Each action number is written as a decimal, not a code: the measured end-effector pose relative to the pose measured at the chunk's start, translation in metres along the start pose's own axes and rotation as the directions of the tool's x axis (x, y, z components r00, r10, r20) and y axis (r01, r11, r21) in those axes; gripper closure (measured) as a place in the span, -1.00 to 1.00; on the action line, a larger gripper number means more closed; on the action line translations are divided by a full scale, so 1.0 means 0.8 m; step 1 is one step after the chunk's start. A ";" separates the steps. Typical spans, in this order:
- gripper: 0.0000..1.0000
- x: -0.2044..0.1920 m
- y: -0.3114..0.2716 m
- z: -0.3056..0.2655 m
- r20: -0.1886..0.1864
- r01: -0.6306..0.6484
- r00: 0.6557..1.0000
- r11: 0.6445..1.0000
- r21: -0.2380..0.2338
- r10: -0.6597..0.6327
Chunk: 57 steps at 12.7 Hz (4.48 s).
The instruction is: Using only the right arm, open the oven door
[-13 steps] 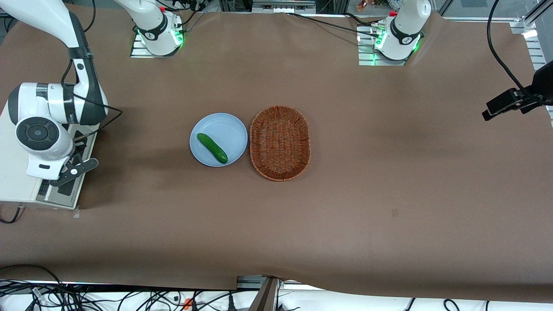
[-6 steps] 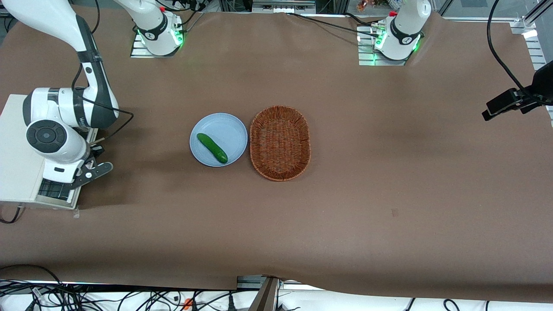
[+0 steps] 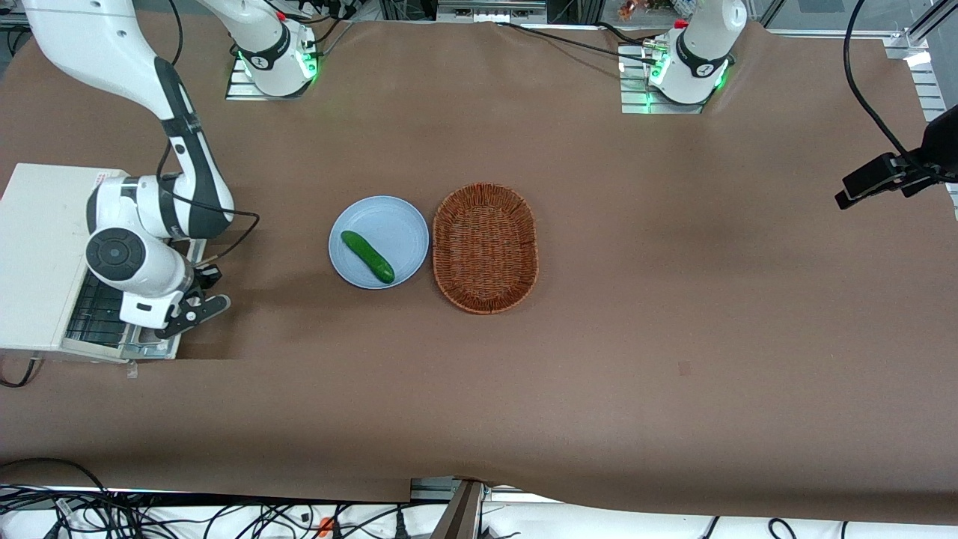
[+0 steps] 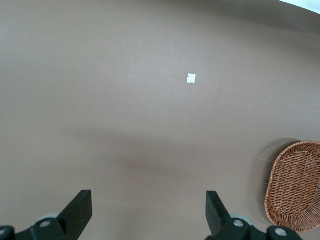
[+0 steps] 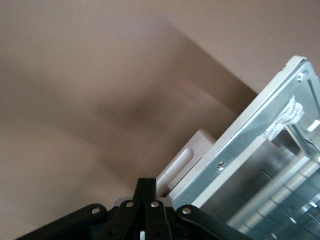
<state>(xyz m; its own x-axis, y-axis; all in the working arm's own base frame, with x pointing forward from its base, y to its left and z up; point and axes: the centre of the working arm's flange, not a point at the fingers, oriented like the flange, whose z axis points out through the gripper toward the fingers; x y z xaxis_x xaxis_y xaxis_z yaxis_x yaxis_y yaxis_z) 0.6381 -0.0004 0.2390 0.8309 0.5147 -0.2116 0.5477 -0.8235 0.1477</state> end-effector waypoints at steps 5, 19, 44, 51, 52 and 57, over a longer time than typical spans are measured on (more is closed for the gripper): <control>0.98 0.009 0.003 0.067 -0.031 -0.097 0.995 0.991 0.095 0.100; 0.86 0.011 0.014 0.023 0.144 -0.358 0.932 0.900 0.249 0.331; -1.00 -0.151 0.093 -0.353 0.010 -0.450 0.885 0.847 0.283 0.466; -1.00 -0.194 0.080 -0.373 -0.008 -0.482 0.860 0.820 0.309 0.509; -1.00 -0.194 0.077 -0.377 -0.014 -0.478 0.862 0.822 0.308 0.506; -1.00 -0.198 0.074 -0.419 -0.037 -0.465 0.871 0.848 0.254 0.489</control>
<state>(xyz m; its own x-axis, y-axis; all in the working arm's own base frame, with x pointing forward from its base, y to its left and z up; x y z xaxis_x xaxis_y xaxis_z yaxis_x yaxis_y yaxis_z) 0.5723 -0.0506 0.6054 0.9956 0.0544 -0.0764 0.0528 -0.9984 -0.0217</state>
